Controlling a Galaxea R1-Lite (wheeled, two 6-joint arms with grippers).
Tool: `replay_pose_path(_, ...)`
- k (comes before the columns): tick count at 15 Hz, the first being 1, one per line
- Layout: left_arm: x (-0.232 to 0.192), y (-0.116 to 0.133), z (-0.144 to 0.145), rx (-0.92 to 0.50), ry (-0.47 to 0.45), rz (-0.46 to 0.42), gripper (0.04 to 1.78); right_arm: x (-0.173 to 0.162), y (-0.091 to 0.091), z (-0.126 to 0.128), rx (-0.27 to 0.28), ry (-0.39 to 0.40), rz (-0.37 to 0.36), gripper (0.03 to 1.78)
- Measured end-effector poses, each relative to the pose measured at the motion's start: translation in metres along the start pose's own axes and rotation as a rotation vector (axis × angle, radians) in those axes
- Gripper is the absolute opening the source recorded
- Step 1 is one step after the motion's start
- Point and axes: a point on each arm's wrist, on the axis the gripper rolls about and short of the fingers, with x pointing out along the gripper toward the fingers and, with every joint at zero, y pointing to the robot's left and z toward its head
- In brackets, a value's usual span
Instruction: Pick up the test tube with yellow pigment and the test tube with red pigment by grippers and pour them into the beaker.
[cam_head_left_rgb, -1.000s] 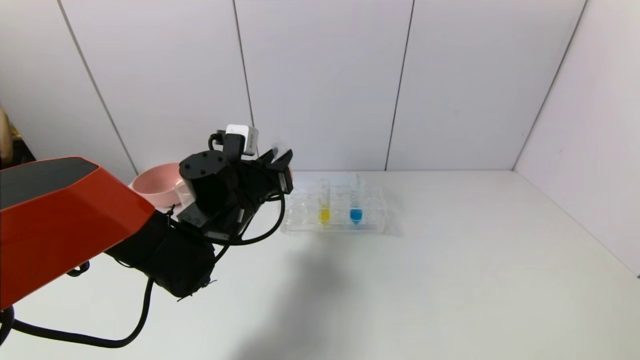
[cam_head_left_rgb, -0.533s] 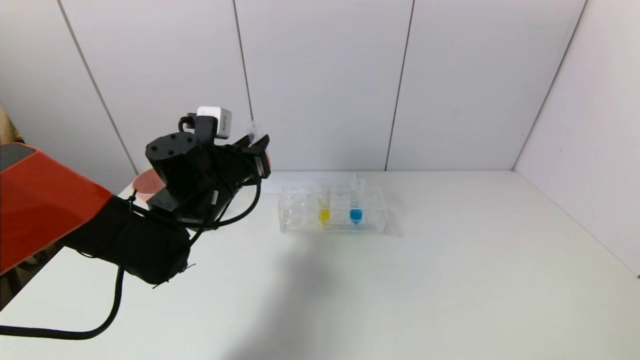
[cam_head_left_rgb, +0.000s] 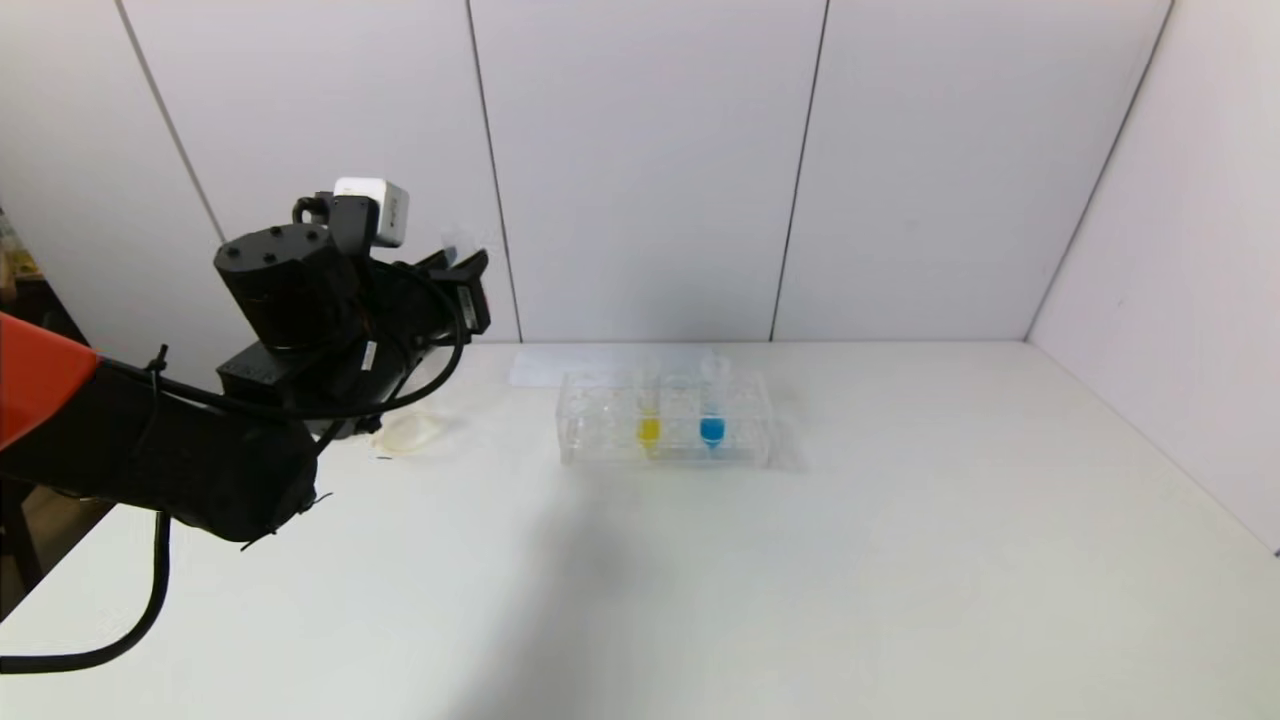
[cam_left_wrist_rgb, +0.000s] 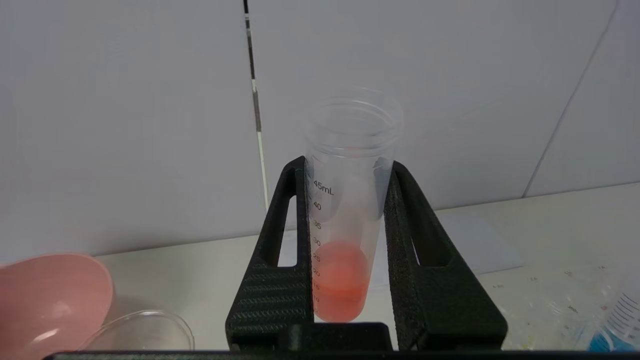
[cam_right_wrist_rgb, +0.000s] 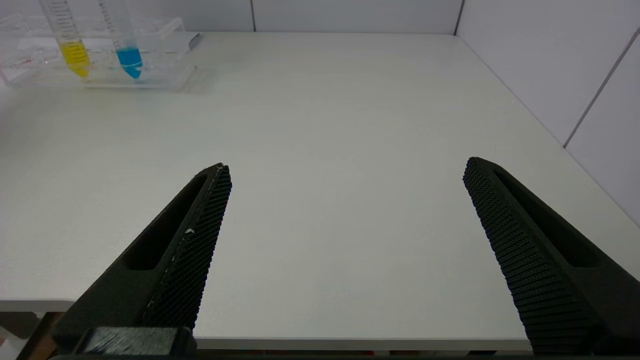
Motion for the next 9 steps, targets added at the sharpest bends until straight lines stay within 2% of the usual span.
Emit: replay_pose_path(9,-0.005,0.055,0.008,0.075,0.027,0.157,0.44,0.000,0.000,0.000,0.000,0.000,0.000,1.70)
